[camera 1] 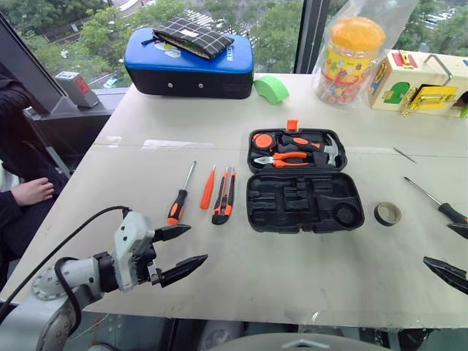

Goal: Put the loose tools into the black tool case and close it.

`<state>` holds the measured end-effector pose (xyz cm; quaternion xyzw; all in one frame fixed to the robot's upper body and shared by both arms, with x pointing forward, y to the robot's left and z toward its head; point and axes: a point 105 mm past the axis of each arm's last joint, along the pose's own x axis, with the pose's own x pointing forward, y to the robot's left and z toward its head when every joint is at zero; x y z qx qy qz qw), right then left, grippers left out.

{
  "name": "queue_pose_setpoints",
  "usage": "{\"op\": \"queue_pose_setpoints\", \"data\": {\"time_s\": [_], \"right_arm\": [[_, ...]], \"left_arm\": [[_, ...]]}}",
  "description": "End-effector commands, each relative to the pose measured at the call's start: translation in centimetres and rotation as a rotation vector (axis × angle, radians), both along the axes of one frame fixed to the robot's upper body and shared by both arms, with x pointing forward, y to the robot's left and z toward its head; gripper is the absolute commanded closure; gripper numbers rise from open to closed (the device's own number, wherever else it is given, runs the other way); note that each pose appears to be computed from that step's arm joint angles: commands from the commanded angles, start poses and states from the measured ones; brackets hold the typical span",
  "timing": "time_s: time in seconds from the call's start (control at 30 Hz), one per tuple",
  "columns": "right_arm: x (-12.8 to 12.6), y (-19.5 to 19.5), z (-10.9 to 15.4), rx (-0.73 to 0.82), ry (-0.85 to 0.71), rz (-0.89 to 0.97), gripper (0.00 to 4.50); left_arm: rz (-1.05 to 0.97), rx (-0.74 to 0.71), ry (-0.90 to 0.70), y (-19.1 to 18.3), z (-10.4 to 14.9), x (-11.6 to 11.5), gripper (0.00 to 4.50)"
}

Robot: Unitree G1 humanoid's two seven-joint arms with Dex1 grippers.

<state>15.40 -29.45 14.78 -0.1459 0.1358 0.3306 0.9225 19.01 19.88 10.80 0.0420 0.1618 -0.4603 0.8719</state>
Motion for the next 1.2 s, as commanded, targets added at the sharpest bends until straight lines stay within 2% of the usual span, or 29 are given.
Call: {"op": "queue_pose_setpoints", "data": {"time_s": [0.03, 0.1, 0.17, 0.27, 0.37, 0.47, 0.7, 0.8, 0.93, 1.0, 1.03, 1.1, 1.17, 1.2], "right_arm": [[1.0, 1.3, 1.3, -0.012, -0.081, 0.022, 0.0], [1.9, 2.5, 1.9, 0.013, -0.128, 0.037, 0.0], [2.2, 3.0, 2.1, 0.028, -0.148, 0.047, 0.0], [2.6, 4.7, 3.2, 0.103, -0.176, 0.123, 0.0], [2.5, 6.6, 4.1, 0.141, -0.183, 0.213, 0.0], [2.5, 8.1, 4.7, 0.152, -0.186, 0.294, 0.0], [2.7, 10.0, 5.1, 0.16, -0.199, 0.384, 0.0], [2.8, 10.0, 4.8, 0.156, -0.195, 0.384, 0.0], [2.8, 9.7, 4.3, 0.15, -0.193, 0.376, 0.0], [2.8, 9.6, 4.2, 0.149, -0.196, 0.37, 0.0], [2.8, 9.6, 4.2, 0.148, -0.197, 0.369, 0.0], [2.9, 9.5, 4.2, 0.148, -0.201, 0.354, 0.0], [3.0, 9.2, 3.9, 0.154, -0.198, 0.321, 0.0], [2.9, 8.9, 3.8, 0.156, -0.192, 0.3, 0.0]], "left_arm": [[0.115, -0.037, -0.095, 0.0, 1.3, 1.8, 0.03], [0.275, -0.091, -0.152, 0.5, 2.0, 3.9, 0.03], [0.377, -0.125, -0.162, 0.9, 2.3, 5.1, 0.03], [0.614, -0.034, -0.195, 2.6, 2.5, 7.3, 0.03], [0.606, -0.037, -0.165, 2.1, 2.8, 8.0, 0.03], [0.7, 0.042, -0.156, 3.2, 2.3, 9.0, 0.03], [0.827, 0.211, -0.044, 4.6, -1.0, 9.7, 0.03], [0.79, 0.217, 0.011, 3.8, -2.5, 9.1, 0.87], [0.757, 0.206, 0.03, 3.4, -3.2, 8.8, 2.87], [0.756, 0.194, 0.021, 3.4, -3.1, 8.9, 3.69], [0.755, 0.192, 0.018, 3.4, -3.1, 8.9, 3.67], [0.707, 0.093, -0.069, 3.0, -0.7, 9.6, 3.67], [0.507, -0.008, -0.179, 1.2, 3.4, 10.4, 3.67], [0.328, -0.005, -0.203, -0.6, 4.9, 10.4, 3.67]]}}
